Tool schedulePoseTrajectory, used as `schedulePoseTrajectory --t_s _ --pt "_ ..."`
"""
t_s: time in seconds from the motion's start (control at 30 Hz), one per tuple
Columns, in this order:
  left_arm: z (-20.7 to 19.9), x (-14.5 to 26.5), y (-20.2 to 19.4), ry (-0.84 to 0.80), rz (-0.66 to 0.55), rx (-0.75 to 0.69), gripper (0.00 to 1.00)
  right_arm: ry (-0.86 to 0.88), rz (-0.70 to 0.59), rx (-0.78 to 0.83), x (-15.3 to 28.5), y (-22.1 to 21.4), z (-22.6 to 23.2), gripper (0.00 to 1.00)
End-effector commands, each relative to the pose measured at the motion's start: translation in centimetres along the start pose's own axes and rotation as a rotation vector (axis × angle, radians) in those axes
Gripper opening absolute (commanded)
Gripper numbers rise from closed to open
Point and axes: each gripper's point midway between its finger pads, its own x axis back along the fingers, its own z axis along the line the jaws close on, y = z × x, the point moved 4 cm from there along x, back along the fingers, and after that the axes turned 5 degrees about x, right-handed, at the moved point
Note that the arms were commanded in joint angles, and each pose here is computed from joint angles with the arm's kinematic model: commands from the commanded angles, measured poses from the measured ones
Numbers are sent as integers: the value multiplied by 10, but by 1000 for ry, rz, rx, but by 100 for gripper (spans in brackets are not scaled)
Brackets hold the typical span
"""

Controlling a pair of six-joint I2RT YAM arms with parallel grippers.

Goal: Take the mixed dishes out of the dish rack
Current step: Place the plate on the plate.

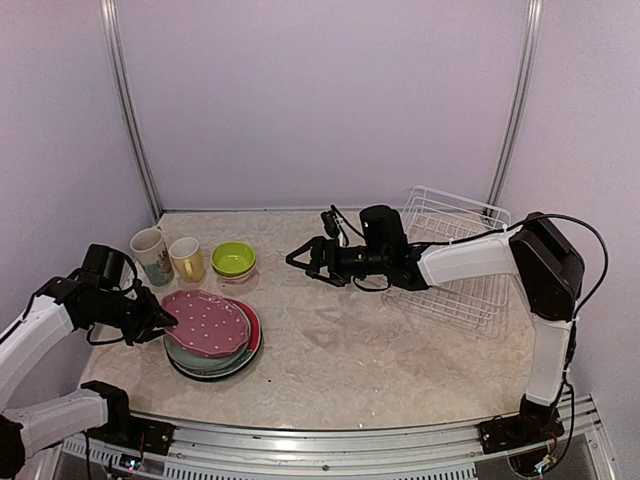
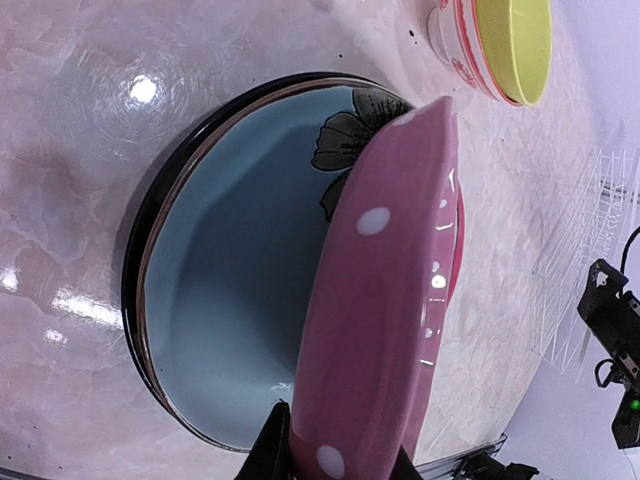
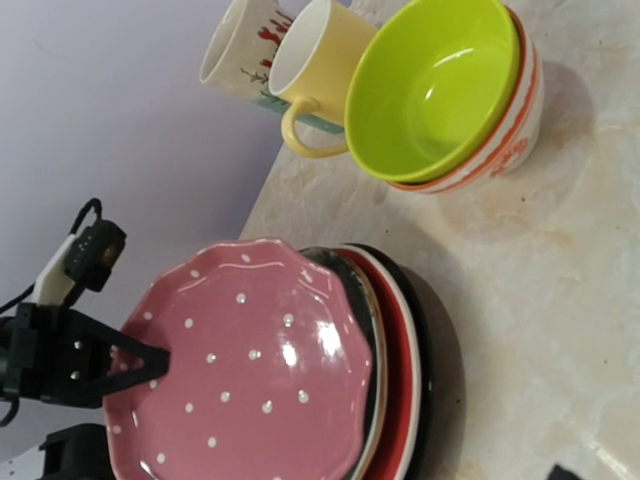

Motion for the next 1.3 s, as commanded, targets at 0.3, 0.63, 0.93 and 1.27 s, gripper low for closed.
schedulePoseTrajectory --t_s 0.3,0.63,0.93,1.27 --pt "-8 -3 8 -54 -24 20 21 -15 -8 18 8 3 3 95" --pt "1 -8 10 12 -32 64 64 -26 -15 22 12 4 1 95" --pt "7 -9 13 74 -40 99 99 -45 -18 31 17 6 1 95" --pt "2 12 23 96 -134 86 99 -178 -58 78 47 20 -5 95"
